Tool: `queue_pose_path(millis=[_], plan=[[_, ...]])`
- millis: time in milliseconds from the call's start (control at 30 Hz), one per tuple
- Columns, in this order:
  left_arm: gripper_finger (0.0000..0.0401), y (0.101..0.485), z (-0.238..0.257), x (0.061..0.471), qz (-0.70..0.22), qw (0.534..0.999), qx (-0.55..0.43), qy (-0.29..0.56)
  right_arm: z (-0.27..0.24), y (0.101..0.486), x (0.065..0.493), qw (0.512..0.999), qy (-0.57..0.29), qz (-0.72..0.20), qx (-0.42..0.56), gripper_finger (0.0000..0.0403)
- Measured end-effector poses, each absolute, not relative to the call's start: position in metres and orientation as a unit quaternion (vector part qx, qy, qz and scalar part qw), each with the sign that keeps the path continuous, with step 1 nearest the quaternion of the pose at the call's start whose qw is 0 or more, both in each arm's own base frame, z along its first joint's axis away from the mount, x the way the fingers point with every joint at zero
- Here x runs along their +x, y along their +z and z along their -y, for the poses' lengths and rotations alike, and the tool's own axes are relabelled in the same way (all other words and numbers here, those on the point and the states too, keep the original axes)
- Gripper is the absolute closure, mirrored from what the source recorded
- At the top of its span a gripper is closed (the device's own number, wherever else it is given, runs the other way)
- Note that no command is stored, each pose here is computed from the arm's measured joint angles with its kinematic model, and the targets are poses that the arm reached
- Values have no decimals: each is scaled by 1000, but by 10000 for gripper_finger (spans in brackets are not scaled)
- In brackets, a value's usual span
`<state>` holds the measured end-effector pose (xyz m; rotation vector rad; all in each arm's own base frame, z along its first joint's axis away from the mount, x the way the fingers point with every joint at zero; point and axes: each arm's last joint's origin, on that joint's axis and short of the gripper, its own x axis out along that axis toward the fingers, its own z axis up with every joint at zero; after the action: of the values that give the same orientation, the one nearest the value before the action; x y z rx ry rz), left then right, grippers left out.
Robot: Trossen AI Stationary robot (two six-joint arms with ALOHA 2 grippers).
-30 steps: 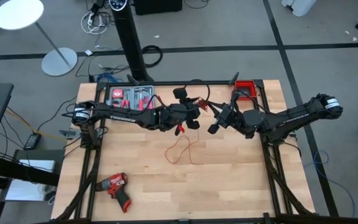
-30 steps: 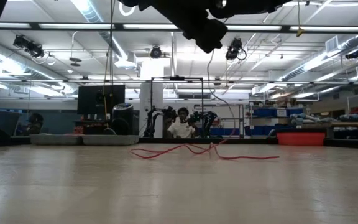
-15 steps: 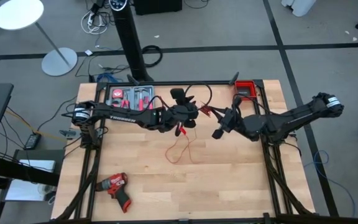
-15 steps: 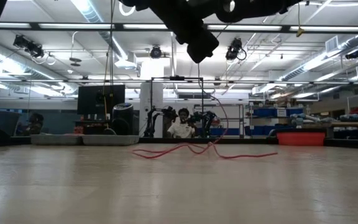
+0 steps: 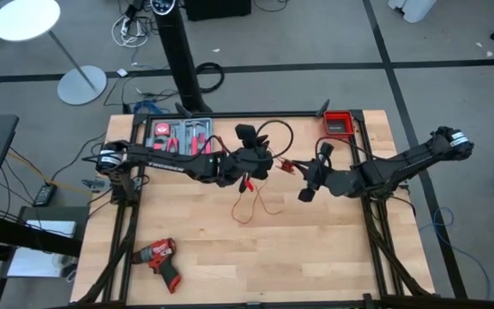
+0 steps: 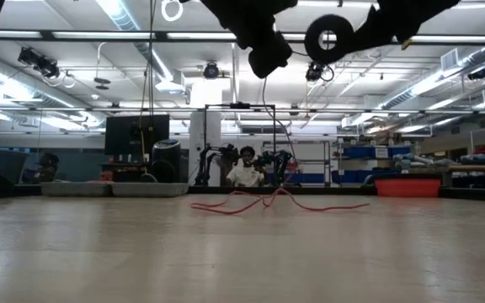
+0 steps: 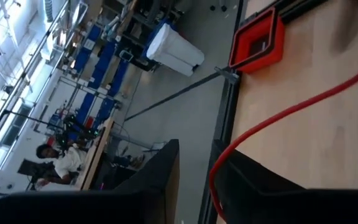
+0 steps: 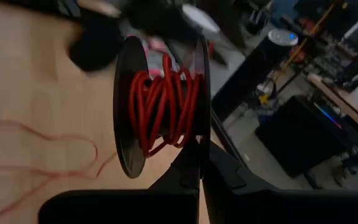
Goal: Coil cords
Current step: Coil the red wire on the black spool
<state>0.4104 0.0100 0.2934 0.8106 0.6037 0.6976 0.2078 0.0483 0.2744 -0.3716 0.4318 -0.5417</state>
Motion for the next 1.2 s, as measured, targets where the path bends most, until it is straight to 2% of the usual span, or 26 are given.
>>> queue_pose_path(millis=[533, 700, 867, 1200], plan=[[304, 323, 40, 410, -184, 828, 422, 320, -17, 267, 214, 904, -309, -250, -162, 403], [304, 333, 45, 413, -170, 841, 409, 312, -7, 266, 224, 909, -312, -238, -139, 403], [304, 330, 50, 415, -143, 875, 374, 271, 1, 267, 232, 912, -327, -216, -125, 403], [304, 323, 68, 412, -153, 894, 352, 232, 9, 279, 237, 913, -338, -174, -150, 403]])
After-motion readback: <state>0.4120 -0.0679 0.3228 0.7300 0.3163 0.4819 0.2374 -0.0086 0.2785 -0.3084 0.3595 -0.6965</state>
